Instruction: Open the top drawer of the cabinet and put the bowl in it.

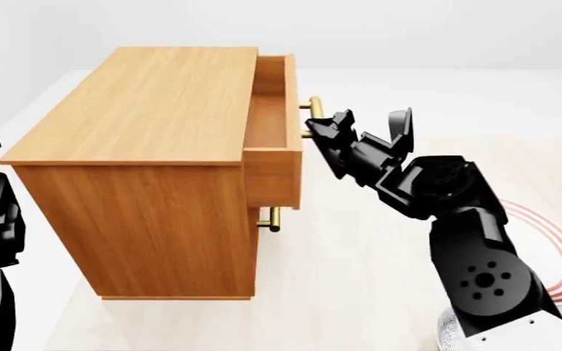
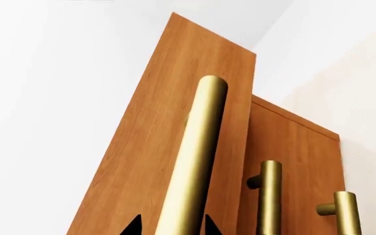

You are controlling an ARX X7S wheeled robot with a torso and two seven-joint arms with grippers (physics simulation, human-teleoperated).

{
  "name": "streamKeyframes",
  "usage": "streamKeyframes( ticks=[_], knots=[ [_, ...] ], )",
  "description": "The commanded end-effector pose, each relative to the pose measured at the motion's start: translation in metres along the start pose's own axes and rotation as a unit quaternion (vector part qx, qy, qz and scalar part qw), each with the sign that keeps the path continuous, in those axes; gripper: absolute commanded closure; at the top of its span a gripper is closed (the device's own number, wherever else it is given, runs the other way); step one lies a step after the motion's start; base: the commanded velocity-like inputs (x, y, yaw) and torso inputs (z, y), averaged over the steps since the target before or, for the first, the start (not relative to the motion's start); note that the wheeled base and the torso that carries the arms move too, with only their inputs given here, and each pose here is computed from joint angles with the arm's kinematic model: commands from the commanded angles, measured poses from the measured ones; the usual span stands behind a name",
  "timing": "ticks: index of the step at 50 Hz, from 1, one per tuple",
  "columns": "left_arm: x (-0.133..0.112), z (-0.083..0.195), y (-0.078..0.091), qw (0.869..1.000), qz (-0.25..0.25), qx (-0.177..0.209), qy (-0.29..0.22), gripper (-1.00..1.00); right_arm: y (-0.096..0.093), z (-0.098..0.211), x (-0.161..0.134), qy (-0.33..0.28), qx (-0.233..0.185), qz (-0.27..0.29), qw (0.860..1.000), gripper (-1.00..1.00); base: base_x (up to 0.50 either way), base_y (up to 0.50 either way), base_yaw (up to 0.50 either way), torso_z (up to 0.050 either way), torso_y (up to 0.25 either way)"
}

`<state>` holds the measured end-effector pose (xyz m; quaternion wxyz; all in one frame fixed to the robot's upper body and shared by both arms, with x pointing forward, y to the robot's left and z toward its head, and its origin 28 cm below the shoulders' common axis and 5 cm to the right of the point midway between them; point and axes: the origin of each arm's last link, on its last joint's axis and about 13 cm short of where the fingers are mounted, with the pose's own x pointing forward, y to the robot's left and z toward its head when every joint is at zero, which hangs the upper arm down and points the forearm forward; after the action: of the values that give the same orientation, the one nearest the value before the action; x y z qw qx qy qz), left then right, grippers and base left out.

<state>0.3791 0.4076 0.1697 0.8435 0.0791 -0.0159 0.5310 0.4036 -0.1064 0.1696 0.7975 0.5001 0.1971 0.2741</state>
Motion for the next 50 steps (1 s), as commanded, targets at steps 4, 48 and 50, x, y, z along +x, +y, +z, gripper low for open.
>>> streamKeyframes(
  ticks=[4,48,50],
  knots=[
    [-0.0001,0.0002,-0.0002,1.000,0.000,0.000,0.000,-1.00,0.0111,0.0332,-0.0120,-0.095,0.018,0.030,0.995,1.00,0.01,0.00,0.00,0.000,0.000],
    [0.0002,0.0007,-0.0001,1.000,0.001,-0.002,0.000,-1.00,0.0100,0.0373,-0.0157,-0.107,0.020,0.036,0.993,1.00,0.01,0.00,0.00,0.000,0.000],
    [0.0002,0.0009,-0.0001,1.000,0.001,-0.002,0.000,-1.00,0.0104,0.0367,-0.0154,-0.103,0.020,0.041,0.994,-1.00,0.01,0.00,0.00,0.000,0.000]
  ],
)
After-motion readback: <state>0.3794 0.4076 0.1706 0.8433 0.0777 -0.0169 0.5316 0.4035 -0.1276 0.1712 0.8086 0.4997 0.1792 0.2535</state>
